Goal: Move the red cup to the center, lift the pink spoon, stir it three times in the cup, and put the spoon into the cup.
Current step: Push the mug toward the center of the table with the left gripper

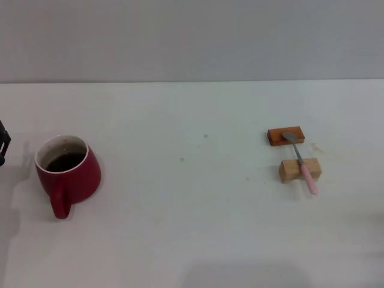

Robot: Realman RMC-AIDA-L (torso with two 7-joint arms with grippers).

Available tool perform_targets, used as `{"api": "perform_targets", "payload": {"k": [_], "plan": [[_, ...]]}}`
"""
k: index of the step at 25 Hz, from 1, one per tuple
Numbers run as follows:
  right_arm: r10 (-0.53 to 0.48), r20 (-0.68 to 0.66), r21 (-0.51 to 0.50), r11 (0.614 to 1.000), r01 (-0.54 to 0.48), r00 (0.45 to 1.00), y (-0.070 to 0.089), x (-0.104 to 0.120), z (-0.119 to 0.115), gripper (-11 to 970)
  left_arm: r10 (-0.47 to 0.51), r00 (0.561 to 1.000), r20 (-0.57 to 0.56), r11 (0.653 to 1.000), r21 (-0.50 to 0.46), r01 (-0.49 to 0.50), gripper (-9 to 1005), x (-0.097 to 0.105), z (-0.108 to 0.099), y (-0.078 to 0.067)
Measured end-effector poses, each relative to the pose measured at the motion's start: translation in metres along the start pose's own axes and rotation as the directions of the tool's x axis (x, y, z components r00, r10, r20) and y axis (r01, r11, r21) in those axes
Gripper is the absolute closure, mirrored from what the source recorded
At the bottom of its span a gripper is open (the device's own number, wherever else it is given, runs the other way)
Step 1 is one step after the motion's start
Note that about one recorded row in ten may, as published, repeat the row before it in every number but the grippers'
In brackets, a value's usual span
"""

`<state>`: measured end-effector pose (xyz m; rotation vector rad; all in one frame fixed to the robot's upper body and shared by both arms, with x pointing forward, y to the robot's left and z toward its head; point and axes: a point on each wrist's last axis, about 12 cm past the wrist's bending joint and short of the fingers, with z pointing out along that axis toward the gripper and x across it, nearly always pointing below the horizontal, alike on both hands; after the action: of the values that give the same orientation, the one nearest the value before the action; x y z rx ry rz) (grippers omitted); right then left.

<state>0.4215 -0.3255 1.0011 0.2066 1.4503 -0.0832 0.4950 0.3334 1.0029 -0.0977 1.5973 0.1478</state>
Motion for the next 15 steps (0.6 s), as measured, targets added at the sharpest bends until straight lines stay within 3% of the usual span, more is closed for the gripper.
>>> {"api": "perform_targets", "payload": {"k": [15], "plan": [[0.004, 0.019, -0.004, 1.000, -0.004, 1.000, 0.0006, -0.0021, -0.0049, 243, -0.001, 1.000, 0.003, 1.000, 0.002, 0.001, 285, -0.0010, 0.0019, -0.0007]]}}
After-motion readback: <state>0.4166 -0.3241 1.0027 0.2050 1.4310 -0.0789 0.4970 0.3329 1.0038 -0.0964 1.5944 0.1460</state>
